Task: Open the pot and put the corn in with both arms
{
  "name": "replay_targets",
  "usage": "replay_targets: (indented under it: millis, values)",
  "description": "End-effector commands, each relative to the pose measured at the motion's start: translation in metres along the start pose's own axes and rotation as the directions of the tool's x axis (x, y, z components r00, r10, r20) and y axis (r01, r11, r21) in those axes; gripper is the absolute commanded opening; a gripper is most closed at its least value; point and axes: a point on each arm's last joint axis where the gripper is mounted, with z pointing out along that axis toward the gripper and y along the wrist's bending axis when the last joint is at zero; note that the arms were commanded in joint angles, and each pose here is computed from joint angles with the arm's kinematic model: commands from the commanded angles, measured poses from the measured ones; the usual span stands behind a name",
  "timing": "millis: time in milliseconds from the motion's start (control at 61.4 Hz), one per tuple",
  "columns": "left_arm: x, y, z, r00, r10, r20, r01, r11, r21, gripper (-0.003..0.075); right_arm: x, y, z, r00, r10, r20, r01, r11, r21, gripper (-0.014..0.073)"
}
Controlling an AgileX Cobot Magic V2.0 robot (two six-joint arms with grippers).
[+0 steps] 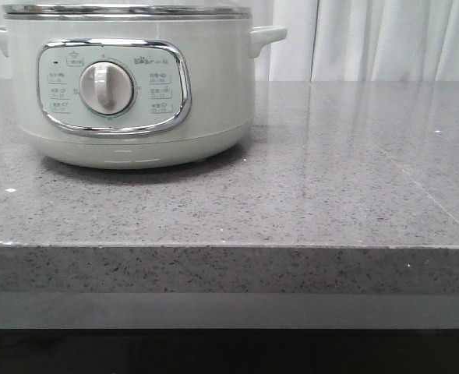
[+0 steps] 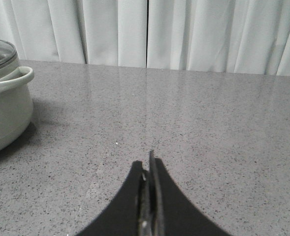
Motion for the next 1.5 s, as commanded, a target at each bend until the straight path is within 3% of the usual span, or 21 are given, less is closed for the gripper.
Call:
replay_targets:
  millis: [0,277,407,847,1482]
  values:
    - [-0.009,0.0,-0.002,0.994,-0.019,0.107,0.019,1.0,-0.001,-0.0018,-0.016,-0.001,-0.002,0.995,-0.004,0.098,0.003,1.0,0.016,-0.0068]
    - [-0.009,0.0,-0.002,0.994,-0.019,0.107,0.019,1.0,-0.001,-0.0018,-0.01,-0.002,0.0,0.995,-0.01,0.099,0.008,1.0,0.024,-0.0068]
    - [-0.009,0.0,-0.002,0.994,-0.019,0.107,0.019,1.0,-0.001,-0.0018,0.009,-0.005,0.004,0.995,-0.062,0.079,0.058,0.997,0.05,-0.0068]
    - [-0.009,0.0,-0.002,0.994,-0.019,0.107,0.019,1.0,-0.001,-0.0018,0.083,-0.007,-0.012,0.992,-0.036,0.122,0.03,0.998,0.052,-0.0068]
    - [-0.009,0.0,-0.002,0.994,-0.019,0.105,0.019,1.0,-0.001,-0.0018,0.091,-0.007,-0.018,0.998,-0.038,0.058,0.035,0.998,0.053,-0.0068]
